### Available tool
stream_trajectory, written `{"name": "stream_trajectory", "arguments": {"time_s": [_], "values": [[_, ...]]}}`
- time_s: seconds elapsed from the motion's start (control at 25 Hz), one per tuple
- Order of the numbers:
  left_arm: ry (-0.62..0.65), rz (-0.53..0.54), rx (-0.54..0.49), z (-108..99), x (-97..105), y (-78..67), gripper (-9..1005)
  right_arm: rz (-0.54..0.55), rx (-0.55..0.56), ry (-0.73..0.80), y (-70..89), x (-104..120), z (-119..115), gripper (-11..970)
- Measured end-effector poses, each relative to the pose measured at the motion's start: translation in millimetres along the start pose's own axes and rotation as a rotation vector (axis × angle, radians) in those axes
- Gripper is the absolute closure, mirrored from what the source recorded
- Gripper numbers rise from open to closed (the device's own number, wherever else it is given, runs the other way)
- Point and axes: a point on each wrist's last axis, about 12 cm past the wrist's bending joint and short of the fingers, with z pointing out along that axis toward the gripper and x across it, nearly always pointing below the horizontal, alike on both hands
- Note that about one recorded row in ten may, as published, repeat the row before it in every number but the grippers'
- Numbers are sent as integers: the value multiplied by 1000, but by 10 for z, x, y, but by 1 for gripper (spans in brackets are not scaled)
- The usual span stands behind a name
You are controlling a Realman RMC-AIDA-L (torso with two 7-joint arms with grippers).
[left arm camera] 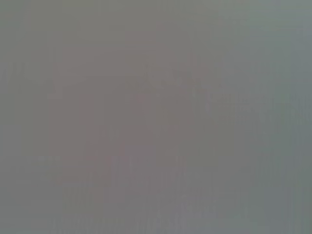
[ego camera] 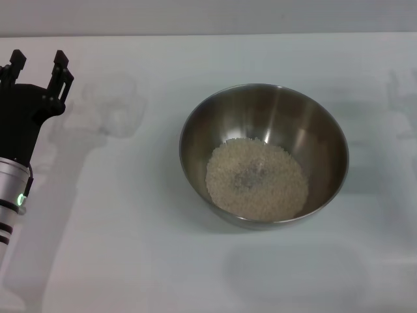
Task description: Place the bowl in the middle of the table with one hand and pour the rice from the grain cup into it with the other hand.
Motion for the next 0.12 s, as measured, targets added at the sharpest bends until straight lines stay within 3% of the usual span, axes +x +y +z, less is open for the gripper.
{"name": "stream_trajectory", "arguments": {"time_s": [0.12], "values": [[3,9,3,1,6,0,516,3,-1,5,5,7,-2,526]]}}
